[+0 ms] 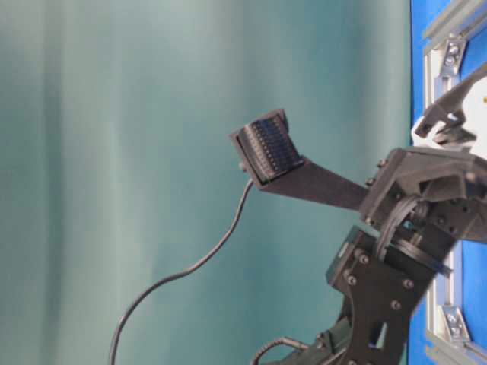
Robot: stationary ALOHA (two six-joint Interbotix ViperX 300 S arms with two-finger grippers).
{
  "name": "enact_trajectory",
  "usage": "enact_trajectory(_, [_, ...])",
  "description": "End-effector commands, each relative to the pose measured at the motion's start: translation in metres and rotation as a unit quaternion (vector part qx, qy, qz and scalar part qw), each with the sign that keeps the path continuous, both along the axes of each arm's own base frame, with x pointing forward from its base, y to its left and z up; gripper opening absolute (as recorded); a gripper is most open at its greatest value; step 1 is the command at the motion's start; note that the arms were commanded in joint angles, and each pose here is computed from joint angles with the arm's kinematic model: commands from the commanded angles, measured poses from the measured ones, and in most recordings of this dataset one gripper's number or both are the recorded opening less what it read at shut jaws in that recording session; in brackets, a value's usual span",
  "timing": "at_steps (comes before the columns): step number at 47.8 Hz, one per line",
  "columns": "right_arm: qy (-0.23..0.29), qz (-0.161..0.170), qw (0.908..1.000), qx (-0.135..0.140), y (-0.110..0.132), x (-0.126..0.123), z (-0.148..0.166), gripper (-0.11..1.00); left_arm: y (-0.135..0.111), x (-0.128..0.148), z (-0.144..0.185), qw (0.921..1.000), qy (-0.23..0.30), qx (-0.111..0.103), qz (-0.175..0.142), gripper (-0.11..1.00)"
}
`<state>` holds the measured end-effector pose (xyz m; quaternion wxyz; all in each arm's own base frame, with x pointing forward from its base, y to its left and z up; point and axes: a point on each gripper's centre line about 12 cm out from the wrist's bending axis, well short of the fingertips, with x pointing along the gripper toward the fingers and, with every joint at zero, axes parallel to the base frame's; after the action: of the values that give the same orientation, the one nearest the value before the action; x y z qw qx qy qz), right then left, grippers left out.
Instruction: Insert the wire through the string loop located on the right side.
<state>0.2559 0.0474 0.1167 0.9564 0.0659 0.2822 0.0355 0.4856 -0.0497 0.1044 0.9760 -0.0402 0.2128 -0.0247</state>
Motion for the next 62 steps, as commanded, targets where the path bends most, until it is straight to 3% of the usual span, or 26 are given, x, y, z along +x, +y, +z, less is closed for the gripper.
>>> enact_trajectory(1, [-0.013,-0.002,0.9999,0.003,0.0004,0.0047,0.0063,-0.04,0.0000,0.0061,0.0149,0.9999,-0.017,-0.002,0.000,0.86])
enact_trajectory(17, [-0.013,-0.001,0.9999,0.003,0.0008,0.0046,0.0061,-0.04,-0.0008,0.0101,0.0152,1.0000,-0.008,-0.002,-0.001,0.84])
enact_trajectory(22, [-0.013,-0.001,0.9999,0.003,0.0008,0.0047,0.0063,-0.04,-0.0026,0.0107,0.0146,1.0000,-0.002,-0.005,-0.002,0.78])
enact_trajectory(24, [-0.012,-0.001,0.9999,0.003,0.0007,0.0041,0.0057,-0.04,-0.0035,0.0116,0.0150,1.0000,-0.002,-0.005,-0.003,0.70])
enact_trajectory(33, [-0.013,-0.001,0.9999,0.003,0.0008,0.0047,0.0059,-0.04,-0.0044,0.0129,0.0162,1.0000,-0.006,0.001,-0.006,0.15])
enact_trajectory(35, [-0.013,-0.001,0.9999,0.003,0.0008,0.0046,0.0061,-0.04,-0.0044,0.0130,0.0164,1.0000,-0.007,0.001,-0.006,0.08])
enact_trajectory(54, [-0.009,-0.001,1.0000,0.003,0.0008,0.0037,0.0051,-0.02,-0.0044,0.0133,0.0172,0.9999,-0.011,0.001,-0.006,0.08])
enact_trajectory(58, [-0.006,-0.001,1.0000,0.003,0.0007,0.0034,0.0046,0.06,-0.0044,0.0133,0.0180,0.9999,-0.012,0.000,-0.006,0.08])
enact_trajectory(62, [-0.006,-0.007,0.9999,0.007,0.0000,0.0036,0.0047,0.24,-0.0044,0.0133,0.0180,0.9999,-0.012,0.000,-0.006,0.08])
